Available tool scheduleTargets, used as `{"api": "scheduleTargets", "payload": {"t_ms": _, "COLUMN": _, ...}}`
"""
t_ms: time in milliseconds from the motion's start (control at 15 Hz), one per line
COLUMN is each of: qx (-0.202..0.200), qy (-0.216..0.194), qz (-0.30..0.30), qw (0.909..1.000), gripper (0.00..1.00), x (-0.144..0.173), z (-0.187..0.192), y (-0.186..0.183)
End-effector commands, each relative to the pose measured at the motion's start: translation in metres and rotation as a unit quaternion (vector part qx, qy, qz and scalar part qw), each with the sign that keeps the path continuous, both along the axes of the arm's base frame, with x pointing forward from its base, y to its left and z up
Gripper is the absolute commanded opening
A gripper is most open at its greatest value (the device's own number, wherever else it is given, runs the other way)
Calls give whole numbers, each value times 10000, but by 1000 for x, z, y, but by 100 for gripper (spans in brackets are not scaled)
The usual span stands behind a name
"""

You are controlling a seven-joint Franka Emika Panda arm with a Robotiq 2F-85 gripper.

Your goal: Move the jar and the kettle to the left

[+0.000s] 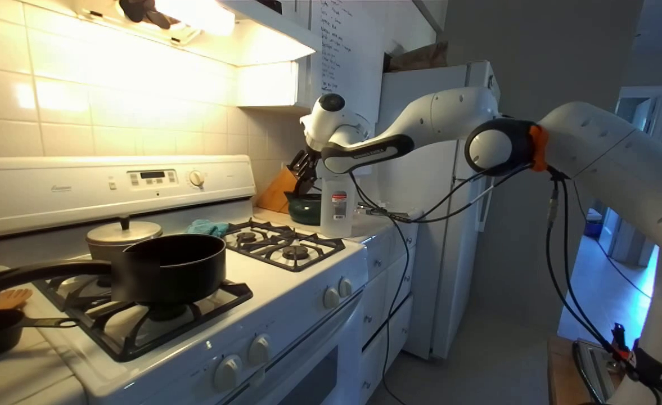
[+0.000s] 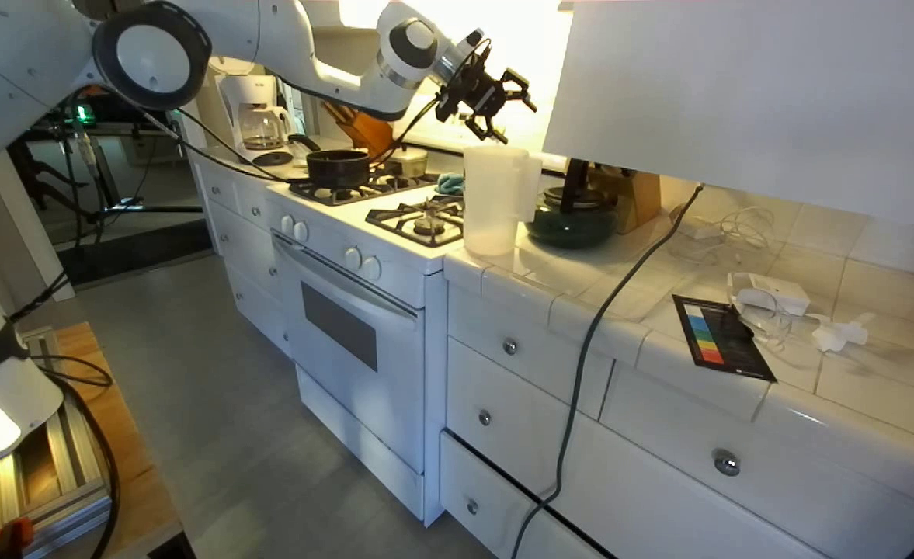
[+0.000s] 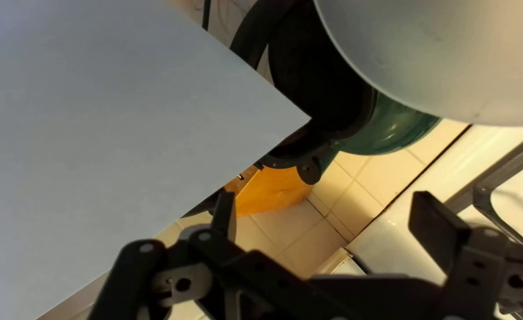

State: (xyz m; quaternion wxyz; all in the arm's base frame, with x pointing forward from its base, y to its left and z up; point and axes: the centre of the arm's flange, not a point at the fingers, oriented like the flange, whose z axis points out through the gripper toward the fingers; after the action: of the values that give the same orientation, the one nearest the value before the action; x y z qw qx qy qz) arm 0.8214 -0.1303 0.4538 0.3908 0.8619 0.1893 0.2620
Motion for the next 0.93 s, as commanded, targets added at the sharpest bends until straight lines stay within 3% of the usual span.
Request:
{"api": "scheduleTargets", "payload": {"t_ms": 0, "qx": 262, "qy": -52, "qz": 118, "qw": 9996, "gripper": 100, "x": 56, "z": 2, "y": -12}}
{"api": "scheduleTargets", "payload": {"t_ms": 200, "qx": 366, "qy": -96, "qz": -33, "qw": 9993, "gripper": 100, "x": 61, "z": -4, "y": -22}}
{"api": "scheduleTargets", "payload": {"t_ms": 667, "qx": 499, "qy": -337, "qz": -1134, "qw": 9917, "gripper": 100, "x": 58, "z": -11, "y": -59}}
{"api": "scheduleTargets", "payload": {"t_ms": 867, "qx": 557, "qy": -486, "qz": -1175, "qw": 9903, "gripper": 100, "x": 56, "z": -10, "y": -61}}
